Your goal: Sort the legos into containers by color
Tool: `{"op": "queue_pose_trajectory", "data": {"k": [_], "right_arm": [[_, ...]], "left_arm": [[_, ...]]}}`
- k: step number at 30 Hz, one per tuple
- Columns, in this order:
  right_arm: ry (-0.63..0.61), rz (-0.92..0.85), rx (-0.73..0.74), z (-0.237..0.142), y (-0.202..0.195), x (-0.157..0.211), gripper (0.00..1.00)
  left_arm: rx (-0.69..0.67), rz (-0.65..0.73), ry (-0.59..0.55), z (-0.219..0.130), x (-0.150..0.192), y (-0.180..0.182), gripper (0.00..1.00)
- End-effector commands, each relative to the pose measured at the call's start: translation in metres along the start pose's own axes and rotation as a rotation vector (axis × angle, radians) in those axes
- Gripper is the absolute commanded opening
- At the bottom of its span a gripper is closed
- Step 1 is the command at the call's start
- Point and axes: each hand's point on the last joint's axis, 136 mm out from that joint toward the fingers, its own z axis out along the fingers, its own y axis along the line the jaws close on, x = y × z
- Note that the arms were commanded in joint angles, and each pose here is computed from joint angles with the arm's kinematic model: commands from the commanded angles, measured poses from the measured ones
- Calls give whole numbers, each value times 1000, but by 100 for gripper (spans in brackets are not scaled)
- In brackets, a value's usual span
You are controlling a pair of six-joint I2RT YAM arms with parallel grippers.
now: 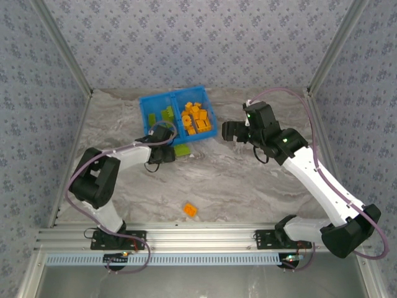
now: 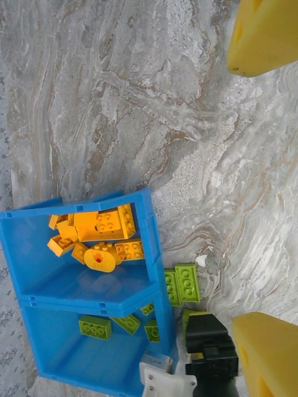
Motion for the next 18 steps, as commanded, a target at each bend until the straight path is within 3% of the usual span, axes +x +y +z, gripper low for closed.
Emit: {"op": "queue_pose_trajectory", "data": {"k": [1, 5, 10, 13, 18], "right_arm": [[-8, 25, -12, -8, 0, -3, 100], [-10, 31, -15, -8, 1, -4, 100], [-24, 46, -38, -7, 6, -8, 100], [-17, 52, -46, -4, 8, -6, 100], [-2, 56, -52, -9, 10, -2, 100]], "left_arm": [[46, 0, -6, -33, 5, -4, 58], [103, 5, -118, -90, -11, -9, 57], [113, 23, -283, -151, -65, -6, 57], [89, 47, -320, -156, -102, -8, 57], [76, 49, -274, -121, -155, -15, 59]]}}
